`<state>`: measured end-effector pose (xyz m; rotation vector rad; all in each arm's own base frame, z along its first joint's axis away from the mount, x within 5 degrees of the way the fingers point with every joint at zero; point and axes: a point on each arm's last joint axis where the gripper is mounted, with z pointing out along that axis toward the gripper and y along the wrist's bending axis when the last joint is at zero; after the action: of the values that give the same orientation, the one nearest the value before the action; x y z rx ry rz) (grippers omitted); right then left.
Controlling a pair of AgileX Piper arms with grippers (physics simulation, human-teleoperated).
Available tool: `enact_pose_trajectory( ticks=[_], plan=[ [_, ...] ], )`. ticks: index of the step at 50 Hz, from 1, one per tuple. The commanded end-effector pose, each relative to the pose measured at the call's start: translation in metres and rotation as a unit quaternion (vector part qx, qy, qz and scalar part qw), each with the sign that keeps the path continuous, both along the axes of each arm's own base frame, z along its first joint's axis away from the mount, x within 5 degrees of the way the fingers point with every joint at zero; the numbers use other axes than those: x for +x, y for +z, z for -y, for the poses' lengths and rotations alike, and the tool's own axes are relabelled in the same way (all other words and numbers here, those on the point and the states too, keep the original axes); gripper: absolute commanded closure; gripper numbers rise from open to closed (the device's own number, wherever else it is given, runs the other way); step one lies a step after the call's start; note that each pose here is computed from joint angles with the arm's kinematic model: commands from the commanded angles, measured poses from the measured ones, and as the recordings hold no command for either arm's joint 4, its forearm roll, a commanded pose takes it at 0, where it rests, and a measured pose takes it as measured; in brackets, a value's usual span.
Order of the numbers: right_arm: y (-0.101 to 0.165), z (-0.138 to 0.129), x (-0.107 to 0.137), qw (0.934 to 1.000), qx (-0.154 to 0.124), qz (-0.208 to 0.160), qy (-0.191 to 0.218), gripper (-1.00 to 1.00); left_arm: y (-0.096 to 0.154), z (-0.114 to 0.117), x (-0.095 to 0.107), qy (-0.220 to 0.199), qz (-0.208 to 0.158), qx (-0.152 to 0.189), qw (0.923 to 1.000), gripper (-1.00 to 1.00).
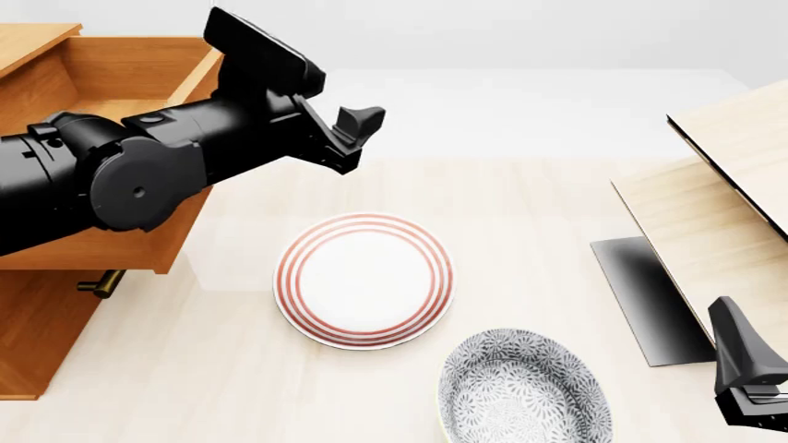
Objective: Close the top drawer of the cabinet.
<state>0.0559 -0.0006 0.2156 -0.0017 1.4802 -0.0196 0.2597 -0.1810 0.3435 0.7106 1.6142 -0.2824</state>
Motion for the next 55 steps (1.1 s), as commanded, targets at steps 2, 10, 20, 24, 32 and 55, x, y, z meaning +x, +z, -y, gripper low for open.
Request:
enact_pose_trajectory(
  ticks=[2,10,20,24,32,55],
  plan=[
    [0.0,0.0,0.0,1.0,0.0,0.0,0.0,-1.0,-0.014,-0.025,0.003,0.036,-0.013,0.014,0.9992,-1.0],
    [0.0,0.0,0.0,1.0,0.0,0.0,0.0,-1.0,-0.018,-0.037,0.008,0.055,-0.011,0.022,0.9982,-1.0],
    [0.0,0.0,0.0,1.0,0.0,0.0,0.0,-1.0,-0.017,-0.052,0.012,0.079,-0.006,0.027,0.9965,-1.0],
    [0.0,0.0,0.0,1.0,0.0,0.0,0.0,-1.0,-0.023,-0.056,0.014,0.086,-0.008,0.033,0.9958,-1.0],
    [0.0,0.0,0.0,1.0,0.0,0.0,0.0,-1.0,-0.031,-0.071,0.021,0.11,-0.008,0.047,0.9928,-1.0],
    [0.0,0.0,0.0,1.0,0.0,0.0,0.0,-1.0,-0.044,-0.114,0.028,0.176,-0.01,0.065,0.9821,-1.0]
  ],
)
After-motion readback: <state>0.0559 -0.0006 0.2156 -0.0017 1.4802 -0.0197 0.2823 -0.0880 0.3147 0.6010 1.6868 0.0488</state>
